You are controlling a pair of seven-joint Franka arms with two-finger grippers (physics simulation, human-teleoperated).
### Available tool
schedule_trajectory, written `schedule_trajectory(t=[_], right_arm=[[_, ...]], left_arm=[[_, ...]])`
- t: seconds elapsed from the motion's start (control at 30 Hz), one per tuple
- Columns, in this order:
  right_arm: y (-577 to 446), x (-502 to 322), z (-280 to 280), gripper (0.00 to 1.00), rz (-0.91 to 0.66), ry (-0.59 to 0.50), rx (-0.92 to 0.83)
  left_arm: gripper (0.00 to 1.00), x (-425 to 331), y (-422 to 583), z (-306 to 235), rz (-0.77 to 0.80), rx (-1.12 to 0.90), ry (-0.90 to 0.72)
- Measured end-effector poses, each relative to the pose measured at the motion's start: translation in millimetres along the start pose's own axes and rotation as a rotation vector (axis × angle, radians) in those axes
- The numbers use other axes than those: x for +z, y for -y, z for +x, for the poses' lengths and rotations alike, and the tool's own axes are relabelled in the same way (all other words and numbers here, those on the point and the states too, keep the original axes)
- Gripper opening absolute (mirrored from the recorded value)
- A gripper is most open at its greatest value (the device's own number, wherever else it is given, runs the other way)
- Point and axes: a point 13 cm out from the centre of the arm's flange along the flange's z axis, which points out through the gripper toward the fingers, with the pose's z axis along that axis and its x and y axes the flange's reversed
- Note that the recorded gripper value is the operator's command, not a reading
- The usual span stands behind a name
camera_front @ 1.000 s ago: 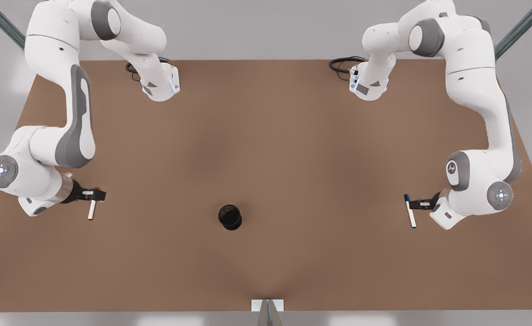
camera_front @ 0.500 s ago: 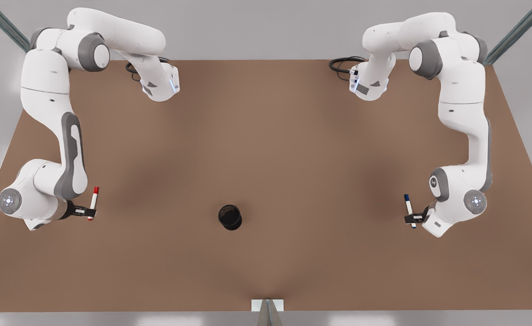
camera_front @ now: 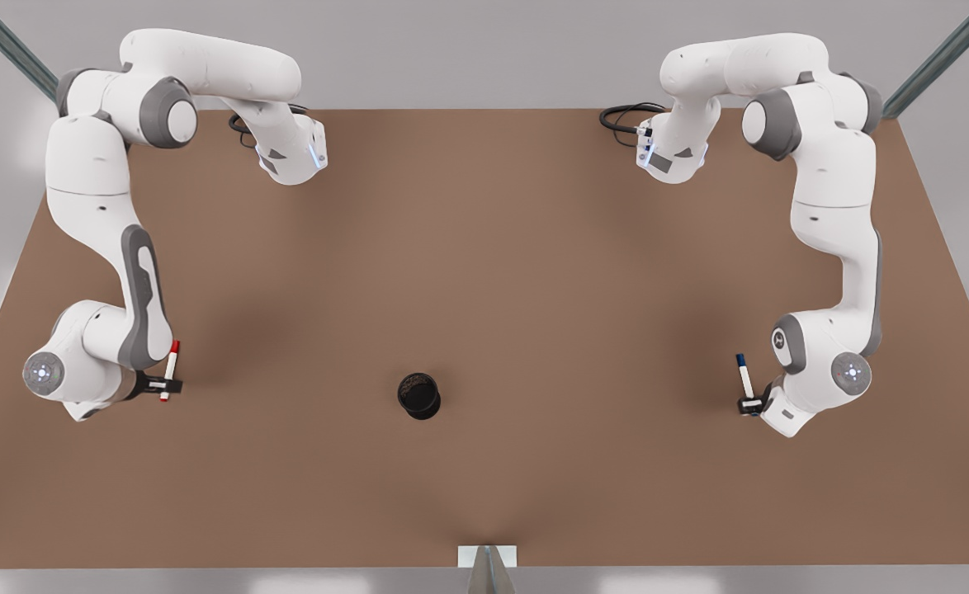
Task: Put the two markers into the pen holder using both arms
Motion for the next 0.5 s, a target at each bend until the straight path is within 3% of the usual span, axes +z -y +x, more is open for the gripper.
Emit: schedule_trajectory(t=[0.23, 0.33, 0.5], right_arm=[[4.7, 12.3, 3.4, 0.75, -0.005, 0.005, -0.020], [3.0, 15.6, 0.0, 0.74, -0.005, 0.017, -0.035], [5.2, 17.1, -3.5, 0.60, -0.006, 0.034, -0.050]], left_arm=[[0.21, 0.0, 0.1, -1.4, -0.005, -0.001, 0.005], [0.21, -0.6, 0.8, -2.2, -0.008, -0.005, 0.008], [0.21, -35.1, 22.6, -14.4, -0.003, 0.028, 0.049]])
